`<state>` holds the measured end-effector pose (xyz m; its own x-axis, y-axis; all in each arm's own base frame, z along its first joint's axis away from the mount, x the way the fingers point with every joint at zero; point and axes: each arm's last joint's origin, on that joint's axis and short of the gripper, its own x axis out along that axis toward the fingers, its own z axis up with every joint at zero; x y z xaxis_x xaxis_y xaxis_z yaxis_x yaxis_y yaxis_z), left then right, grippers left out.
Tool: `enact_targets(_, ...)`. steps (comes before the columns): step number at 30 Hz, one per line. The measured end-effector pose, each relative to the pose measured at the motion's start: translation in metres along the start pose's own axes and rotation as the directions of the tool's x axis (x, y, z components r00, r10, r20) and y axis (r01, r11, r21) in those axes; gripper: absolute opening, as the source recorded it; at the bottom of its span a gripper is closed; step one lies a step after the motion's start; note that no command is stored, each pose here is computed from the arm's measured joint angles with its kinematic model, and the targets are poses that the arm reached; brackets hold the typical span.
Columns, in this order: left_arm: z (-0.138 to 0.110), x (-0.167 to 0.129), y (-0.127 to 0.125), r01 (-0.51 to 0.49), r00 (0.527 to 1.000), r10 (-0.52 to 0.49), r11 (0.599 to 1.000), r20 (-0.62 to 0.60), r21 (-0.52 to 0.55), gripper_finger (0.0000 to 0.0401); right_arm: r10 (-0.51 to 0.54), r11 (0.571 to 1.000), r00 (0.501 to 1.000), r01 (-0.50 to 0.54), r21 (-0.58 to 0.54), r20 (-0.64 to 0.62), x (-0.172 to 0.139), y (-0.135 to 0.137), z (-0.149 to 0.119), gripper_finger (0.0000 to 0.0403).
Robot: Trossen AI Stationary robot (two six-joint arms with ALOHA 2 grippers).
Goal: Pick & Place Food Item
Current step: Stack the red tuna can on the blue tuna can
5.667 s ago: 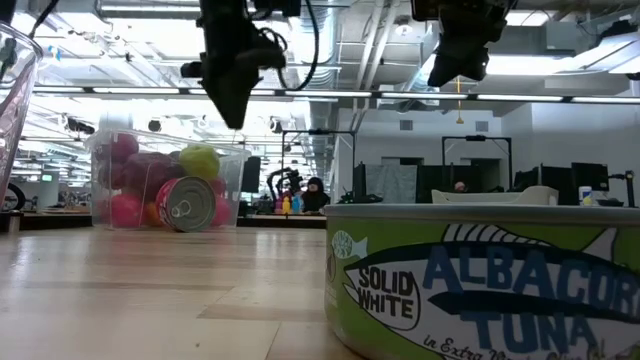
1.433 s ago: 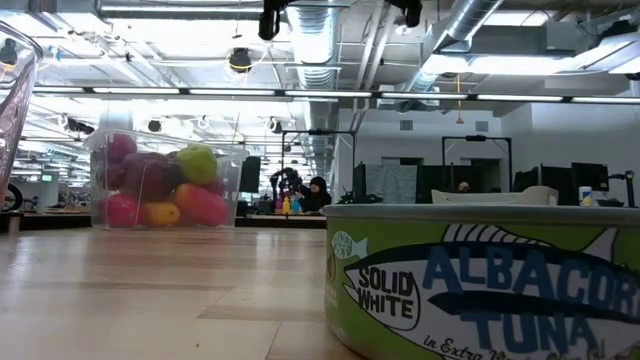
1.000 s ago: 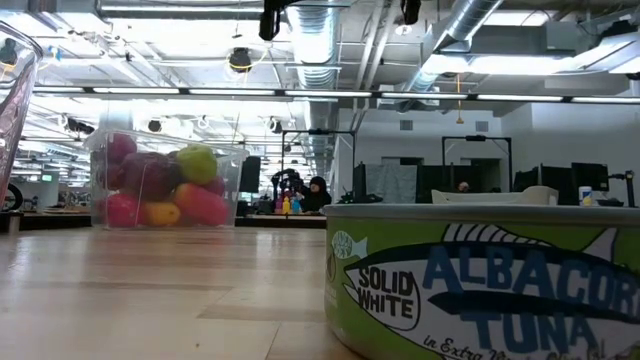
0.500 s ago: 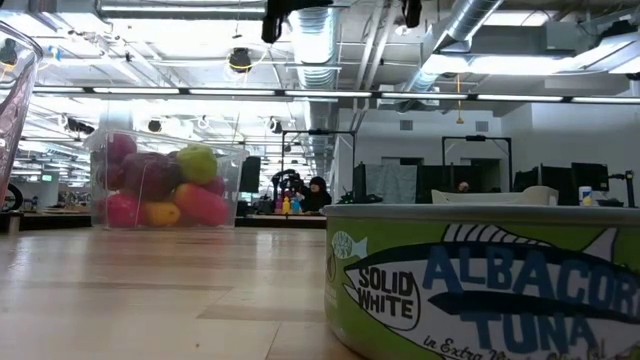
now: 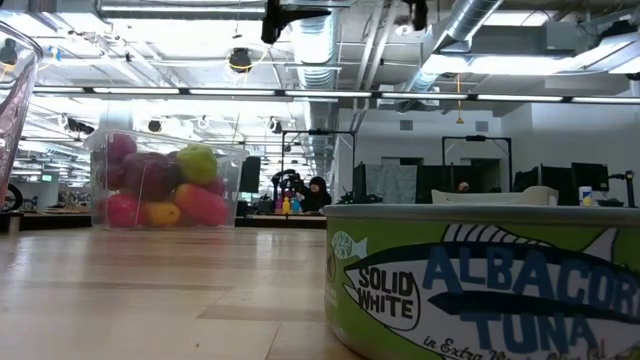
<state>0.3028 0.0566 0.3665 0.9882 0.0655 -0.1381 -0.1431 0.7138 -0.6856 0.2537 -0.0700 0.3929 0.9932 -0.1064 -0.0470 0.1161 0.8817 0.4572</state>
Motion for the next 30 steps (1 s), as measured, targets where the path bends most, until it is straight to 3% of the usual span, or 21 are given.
enact_targets(6,0.0,0.0,0.0,-0.005,1.0,0.005,1.0,-0.005,0.002,0.0296,-0.138,0.99,0.988,0.136,0.037,0.069,-0.04,-0.016,0.022,0.0139)
enact_targets(13,0.001,-0.004,-0.002,0.0,1.0,0.0,1.0,0.001,0.005,0.0296,-0.403,0.907,0.913,0.389,0.163,0.066,-0.093,-0.052,0.007,0.0139)
enact_targets(20,0.004,-0.009,-0.005,0.014,1.0,-0.014,1.0,0.016,0.01,0.0296,-0.569,0.759,0.82,0.496,0.421,0.062,-0.123,-0.114,-0.067,0.0139)
enact_targets(23,0.005,-0.011,-0.007,0.019,1.0,-0.019,1.0,0.022,0.012,0.0296,-0.632,0.667,0.773,0.512,0.541,0.048,-0.13,-0.141,-0.095,0.0139)
enact_targets(30,0.006,-0.015,-0.008,0.023,0.999,-0.023,1.0,0.026,0.013,0.0296,-0.732,0.505,0.681,0.52,0.689,0.023,-0.143,-0.175,-0.12,0.0139)
